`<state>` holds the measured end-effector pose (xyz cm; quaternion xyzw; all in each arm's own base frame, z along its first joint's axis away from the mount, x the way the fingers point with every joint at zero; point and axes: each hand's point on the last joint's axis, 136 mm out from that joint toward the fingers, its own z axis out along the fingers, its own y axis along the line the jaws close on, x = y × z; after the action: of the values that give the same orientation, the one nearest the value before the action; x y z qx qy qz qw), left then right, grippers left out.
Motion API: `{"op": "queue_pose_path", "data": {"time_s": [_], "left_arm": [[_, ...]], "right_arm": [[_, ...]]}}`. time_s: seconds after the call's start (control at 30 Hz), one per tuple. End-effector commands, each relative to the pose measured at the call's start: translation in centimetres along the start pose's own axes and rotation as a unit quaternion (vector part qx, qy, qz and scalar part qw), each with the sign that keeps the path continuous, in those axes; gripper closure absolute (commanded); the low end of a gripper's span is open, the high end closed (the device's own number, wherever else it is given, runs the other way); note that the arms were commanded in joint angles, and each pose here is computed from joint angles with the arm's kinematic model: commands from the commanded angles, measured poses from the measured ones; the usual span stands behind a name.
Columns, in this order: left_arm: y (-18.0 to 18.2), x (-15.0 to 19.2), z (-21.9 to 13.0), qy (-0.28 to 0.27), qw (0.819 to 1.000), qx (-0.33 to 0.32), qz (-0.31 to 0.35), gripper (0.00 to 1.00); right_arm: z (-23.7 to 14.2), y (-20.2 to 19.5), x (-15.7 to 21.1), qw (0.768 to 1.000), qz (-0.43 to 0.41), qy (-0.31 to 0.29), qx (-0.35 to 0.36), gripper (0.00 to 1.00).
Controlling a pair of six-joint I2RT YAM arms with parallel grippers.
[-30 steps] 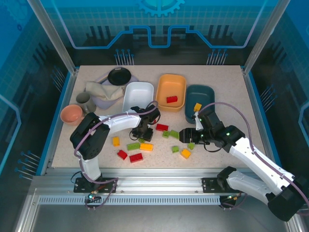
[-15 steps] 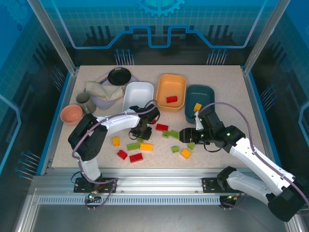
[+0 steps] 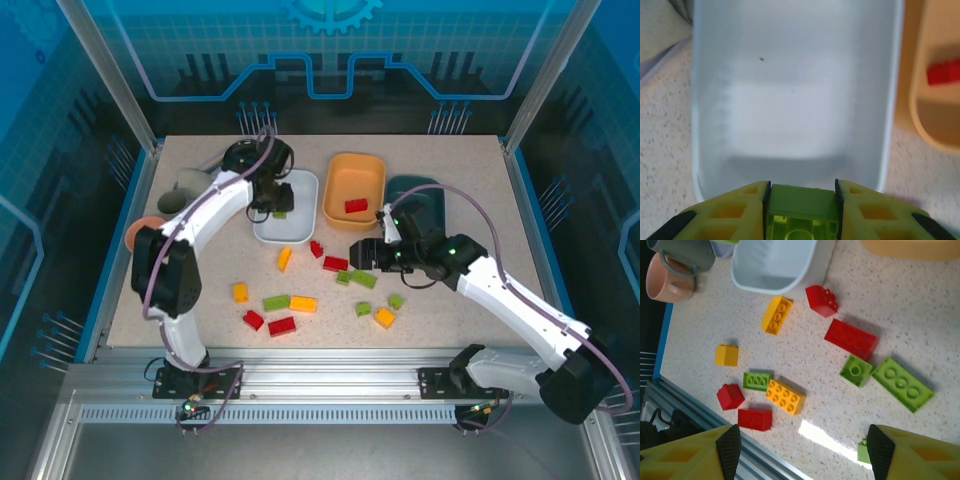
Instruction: Sort the legos into containers by color
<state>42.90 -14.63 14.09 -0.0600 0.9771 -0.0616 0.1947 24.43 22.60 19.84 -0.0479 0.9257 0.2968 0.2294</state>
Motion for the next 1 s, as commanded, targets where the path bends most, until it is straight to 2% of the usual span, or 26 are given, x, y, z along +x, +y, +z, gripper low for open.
{"op": "queue_pose_path", "data": {"time_s": [0.0, 0.13, 0.23, 0.33, 0.4, 0.63, 0.8, 0.97], "left_arm": [[0.4, -0.2, 4.3, 0.055, 0.998, 0.015, -0.031, 0.65], [0.3, -0.7, 7.3, 0.083, 0.995, 0.019, -0.047, 0.62], [-0.3, -0.8, 8.3, 0.093, 0.994, 0.029, -0.049, 0.57], [-0.6, -1.0, 8.1, 0.092, 0.994, 0.037, -0.052, 0.45], [-0.8, -1.4, 7.0, 0.084, 0.994, 0.044, -0.057, 0.37], [-2.3, -1.8, -0.6, 0.02, 0.99, 0.109, -0.082, 0.28], [-2.5, 2.6, -5.5, 0.009, 0.984, 0.15, -0.096, 0.26], [-1.4, 10.6, -7.2, 0.047, 0.979, 0.154, -0.124, 0.25]], "right_arm": [[0.0, 0.0, -1.5, 0.999, 0.005, -0.016, 0.041, 0.31], [-0.6, -3.2, -0.9, 0.99, 0.039, -0.007, 0.135, 0.3], [-1.0, -4.7, 0.1, 0.984, 0.057, 0.002, 0.167, 0.3], [-1.5, -5.8, 1.2, 0.98, 0.071, 0.012, 0.185, 0.29], [-1.8, -6.6, 2.1, 0.977, 0.078, 0.022, 0.199, 0.28], [-2.0, -9.4, 5.7, 0.965, 0.119, 0.06, 0.224, 0.25], [-1.8, -10.1, 6.5, 0.965, 0.123, 0.061, 0.223, 0.25], [-1.2, -9.6, 6.3, 0.97, 0.099, 0.064, 0.214, 0.28]]}}
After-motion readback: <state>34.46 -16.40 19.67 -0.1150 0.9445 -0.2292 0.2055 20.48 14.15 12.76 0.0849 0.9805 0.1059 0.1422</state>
